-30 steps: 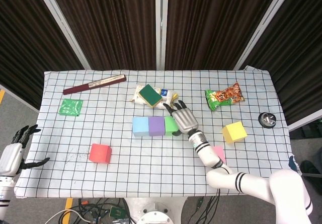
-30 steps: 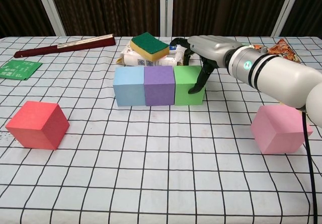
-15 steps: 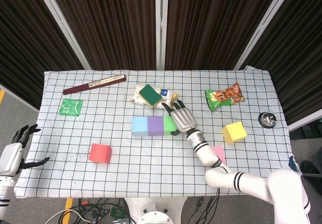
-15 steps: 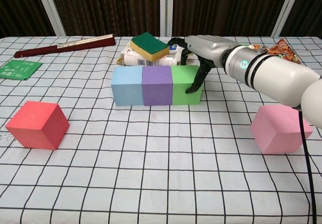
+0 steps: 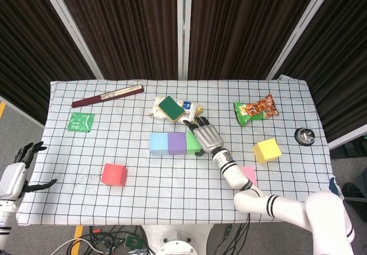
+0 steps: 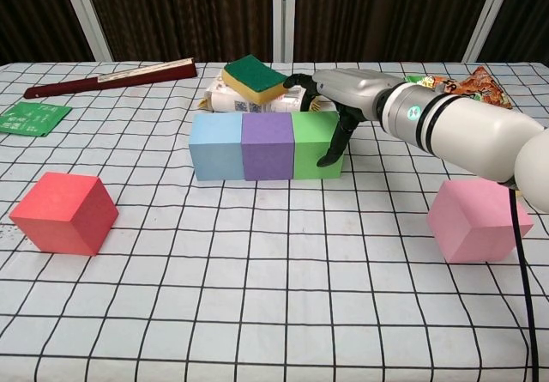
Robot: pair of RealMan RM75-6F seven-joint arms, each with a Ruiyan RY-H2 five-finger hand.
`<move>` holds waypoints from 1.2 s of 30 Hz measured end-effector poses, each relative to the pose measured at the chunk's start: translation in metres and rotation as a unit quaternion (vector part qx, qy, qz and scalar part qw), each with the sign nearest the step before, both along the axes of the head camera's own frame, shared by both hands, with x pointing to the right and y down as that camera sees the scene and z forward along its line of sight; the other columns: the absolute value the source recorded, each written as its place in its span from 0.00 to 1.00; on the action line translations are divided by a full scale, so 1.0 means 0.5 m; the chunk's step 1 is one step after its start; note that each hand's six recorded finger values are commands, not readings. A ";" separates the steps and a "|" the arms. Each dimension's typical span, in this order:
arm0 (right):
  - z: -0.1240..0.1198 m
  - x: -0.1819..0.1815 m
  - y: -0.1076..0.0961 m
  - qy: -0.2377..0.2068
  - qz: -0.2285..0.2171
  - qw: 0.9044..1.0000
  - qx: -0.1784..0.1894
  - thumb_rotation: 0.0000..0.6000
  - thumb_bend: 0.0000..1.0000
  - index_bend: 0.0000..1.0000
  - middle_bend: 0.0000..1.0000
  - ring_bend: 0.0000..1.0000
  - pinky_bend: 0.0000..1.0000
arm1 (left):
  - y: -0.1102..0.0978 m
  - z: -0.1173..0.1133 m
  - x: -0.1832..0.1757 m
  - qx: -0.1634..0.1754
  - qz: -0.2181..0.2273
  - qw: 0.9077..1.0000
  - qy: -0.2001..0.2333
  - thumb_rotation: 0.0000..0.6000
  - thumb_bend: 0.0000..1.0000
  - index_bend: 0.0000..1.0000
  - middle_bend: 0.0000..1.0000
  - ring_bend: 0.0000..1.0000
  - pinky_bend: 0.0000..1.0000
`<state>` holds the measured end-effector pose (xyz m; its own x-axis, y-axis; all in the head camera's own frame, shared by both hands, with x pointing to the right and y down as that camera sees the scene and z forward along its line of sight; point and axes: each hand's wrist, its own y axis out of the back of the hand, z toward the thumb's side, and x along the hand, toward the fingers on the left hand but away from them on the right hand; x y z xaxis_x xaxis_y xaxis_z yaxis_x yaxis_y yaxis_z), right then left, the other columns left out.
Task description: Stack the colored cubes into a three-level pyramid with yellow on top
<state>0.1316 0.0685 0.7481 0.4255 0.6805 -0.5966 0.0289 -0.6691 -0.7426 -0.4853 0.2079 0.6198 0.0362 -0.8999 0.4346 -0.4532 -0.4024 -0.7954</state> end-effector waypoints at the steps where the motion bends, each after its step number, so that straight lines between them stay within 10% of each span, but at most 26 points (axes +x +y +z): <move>1: -0.001 0.000 0.000 0.000 0.000 1.000 0.000 1.00 0.00 0.00 0.20 0.00 0.00 | 0.000 0.000 0.000 0.000 0.000 1.000 0.000 1.00 0.00 0.08 0.19 0.01 0.05; 13: -0.058 0.020 -0.016 -0.014 -0.005 1.000 0.009 1.00 0.00 0.00 0.11 0.00 0.00 | -0.001 -0.007 0.001 0.005 -0.001 1.000 0.003 1.00 0.00 0.08 0.19 0.01 0.05; 25: -0.273 0.125 -0.090 -0.060 0.041 0.993 0.092 1.00 0.00 0.00 0.13 0.00 0.00 | -0.006 -0.018 0.027 0.011 0.018 1.000 0.005 1.00 0.00 0.08 0.19 0.01 0.05; 36: -0.361 0.282 -0.052 -0.032 0.082 0.989 0.123 1.00 0.00 0.00 0.13 0.00 0.00 | 0.002 -0.026 0.106 -0.017 0.106 0.994 0.026 1.00 0.00 0.08 0.19 0.01 0.06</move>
<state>0.2725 0.0427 0.5676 0.3286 0.8643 -0.3807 0.1742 -0.4517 -0.8750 -0.4324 0.2089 0.6068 0.2475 -0.8543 0.4571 -0.3956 -0.5197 -0.7572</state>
